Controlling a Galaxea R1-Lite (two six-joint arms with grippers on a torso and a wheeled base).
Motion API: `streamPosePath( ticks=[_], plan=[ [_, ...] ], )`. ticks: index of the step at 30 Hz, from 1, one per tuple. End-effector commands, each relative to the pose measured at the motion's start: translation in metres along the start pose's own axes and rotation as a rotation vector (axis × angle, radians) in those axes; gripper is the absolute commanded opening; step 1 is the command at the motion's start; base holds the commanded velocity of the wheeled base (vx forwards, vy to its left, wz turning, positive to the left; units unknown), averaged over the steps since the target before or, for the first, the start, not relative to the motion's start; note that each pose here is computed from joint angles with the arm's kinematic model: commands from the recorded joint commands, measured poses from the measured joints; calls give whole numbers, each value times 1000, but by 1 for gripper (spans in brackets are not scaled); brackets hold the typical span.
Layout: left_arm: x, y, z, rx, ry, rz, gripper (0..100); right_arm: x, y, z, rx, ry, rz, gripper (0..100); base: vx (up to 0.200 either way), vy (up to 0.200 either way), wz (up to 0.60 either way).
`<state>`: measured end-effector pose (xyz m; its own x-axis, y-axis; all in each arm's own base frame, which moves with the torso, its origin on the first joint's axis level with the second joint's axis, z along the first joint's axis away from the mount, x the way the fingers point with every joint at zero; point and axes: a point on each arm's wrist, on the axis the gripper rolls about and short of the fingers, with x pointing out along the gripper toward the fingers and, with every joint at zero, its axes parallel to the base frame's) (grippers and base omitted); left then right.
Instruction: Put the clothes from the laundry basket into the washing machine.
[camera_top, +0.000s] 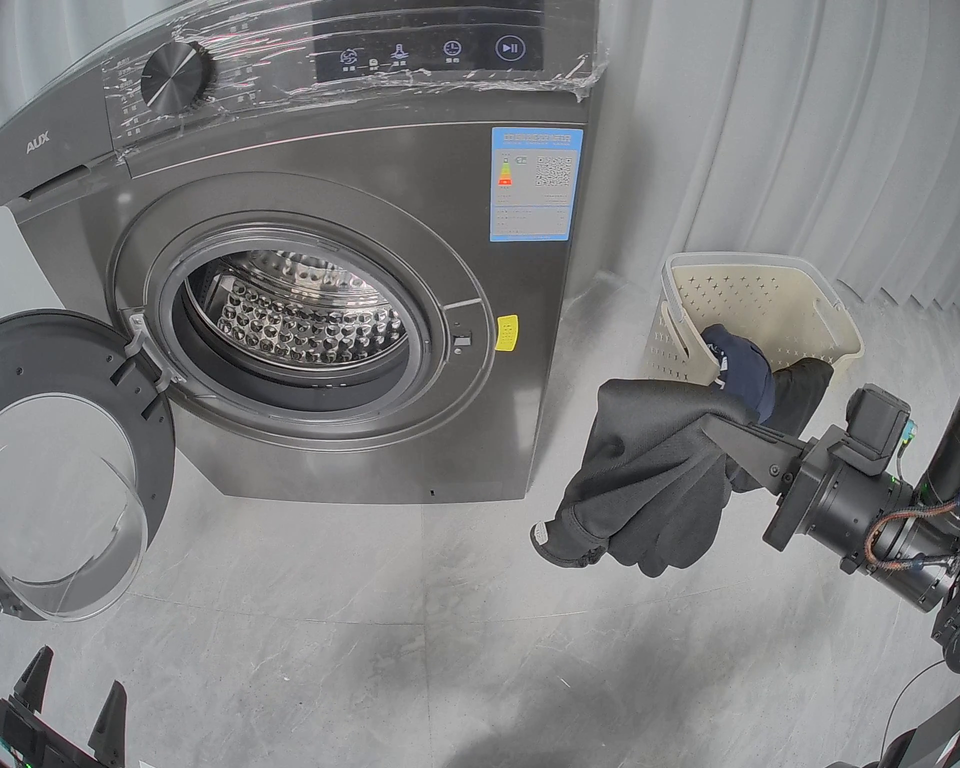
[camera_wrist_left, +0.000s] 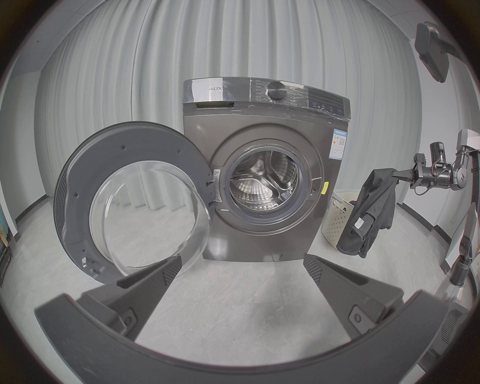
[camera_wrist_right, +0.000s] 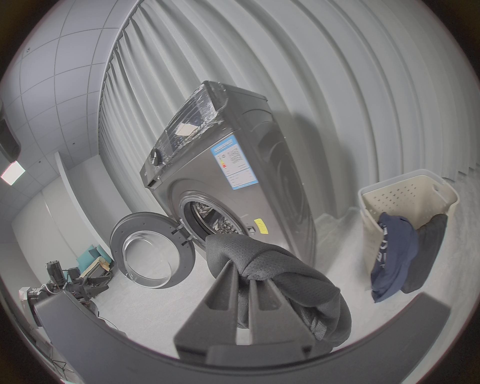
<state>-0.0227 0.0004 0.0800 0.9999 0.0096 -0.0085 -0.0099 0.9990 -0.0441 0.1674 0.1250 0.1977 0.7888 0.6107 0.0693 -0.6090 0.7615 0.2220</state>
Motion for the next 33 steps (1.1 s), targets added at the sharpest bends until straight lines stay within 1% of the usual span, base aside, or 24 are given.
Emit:
streamPosePath(
  ticks=[1, 3, 12, 18, 31, 33],
  plan=[
    [0, 0, -4, 0, 1, 1, 100, -1, -3, 1, -1, -7, -12, 0, 0, 0, 0],
    [0, 0, -4, 0, 1, 1, 100, -1, -4, 3, -2, -12, -20, 0, 0, 0, 0],
    [0, 0, -4, 0, 1, 1, 100, -1, -5, 1, -2, -6, -21, 0, -200, 0, 0],
    [0, 0, -4, 1, 1, 1, 100, -1, -7, 3, -3, -13, -32, 0, 0, 0, 0],
    [0, 0, -4, 0, 1, 1, 100, 0, -7, 3, -3, -16, -36, 0, 0, 200, 0],
    [0, 0, -4, 0, 1, 1, 100, -1, -11, 4, -8, -20, -57, 0, 0, 200, 0]
  ],
)
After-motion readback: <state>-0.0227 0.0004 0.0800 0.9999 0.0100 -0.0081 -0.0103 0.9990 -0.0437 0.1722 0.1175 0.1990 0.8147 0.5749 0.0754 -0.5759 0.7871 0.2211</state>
